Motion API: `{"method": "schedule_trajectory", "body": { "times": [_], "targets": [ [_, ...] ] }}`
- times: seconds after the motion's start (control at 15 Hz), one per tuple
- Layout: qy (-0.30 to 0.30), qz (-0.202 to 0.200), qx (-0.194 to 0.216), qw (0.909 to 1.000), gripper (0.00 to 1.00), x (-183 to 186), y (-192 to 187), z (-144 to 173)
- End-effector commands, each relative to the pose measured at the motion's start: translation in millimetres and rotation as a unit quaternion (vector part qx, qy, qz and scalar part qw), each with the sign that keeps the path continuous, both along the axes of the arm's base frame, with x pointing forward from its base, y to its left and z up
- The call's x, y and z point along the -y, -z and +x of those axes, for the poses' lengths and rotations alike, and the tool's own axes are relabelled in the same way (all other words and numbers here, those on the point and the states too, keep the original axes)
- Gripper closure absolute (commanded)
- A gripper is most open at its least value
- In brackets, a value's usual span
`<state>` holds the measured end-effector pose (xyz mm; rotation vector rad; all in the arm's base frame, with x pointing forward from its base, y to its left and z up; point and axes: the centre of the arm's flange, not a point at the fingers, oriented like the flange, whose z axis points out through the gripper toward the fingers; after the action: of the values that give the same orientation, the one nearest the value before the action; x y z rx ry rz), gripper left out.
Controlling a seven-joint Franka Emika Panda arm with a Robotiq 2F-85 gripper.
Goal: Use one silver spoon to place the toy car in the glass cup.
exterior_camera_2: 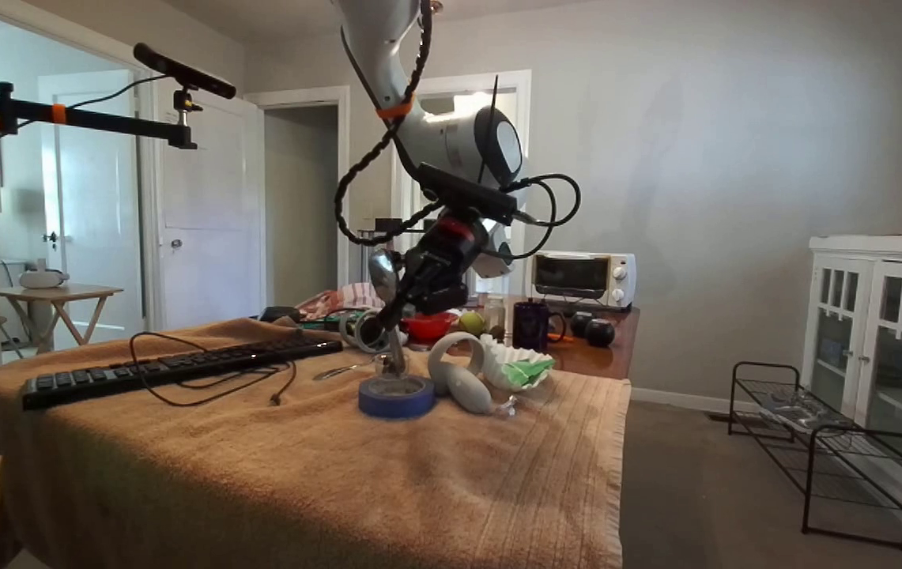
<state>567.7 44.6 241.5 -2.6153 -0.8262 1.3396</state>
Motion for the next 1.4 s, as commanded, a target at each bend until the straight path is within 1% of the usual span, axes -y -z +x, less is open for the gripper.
{"method": "schedule_trajectory", "body": {
  "times": [0.0,0.27,0.47,0.67,1.33],
  "targets": [
    [0.006,0.027,0.025,0.9993,0.99,-3,7,0],
    [0.008,0.041,0.039,0.9984,0.99,-9,9,5],
    [0.008,0.042,0.032,0.9986,0.99,-9,9,3],
    [0.009,0.045,0.036,0.9983,0.99,-7,6,2],
    [0.016,0.037,0.027,0.9988,0.99,-8,-16,-4]
  ]
}}
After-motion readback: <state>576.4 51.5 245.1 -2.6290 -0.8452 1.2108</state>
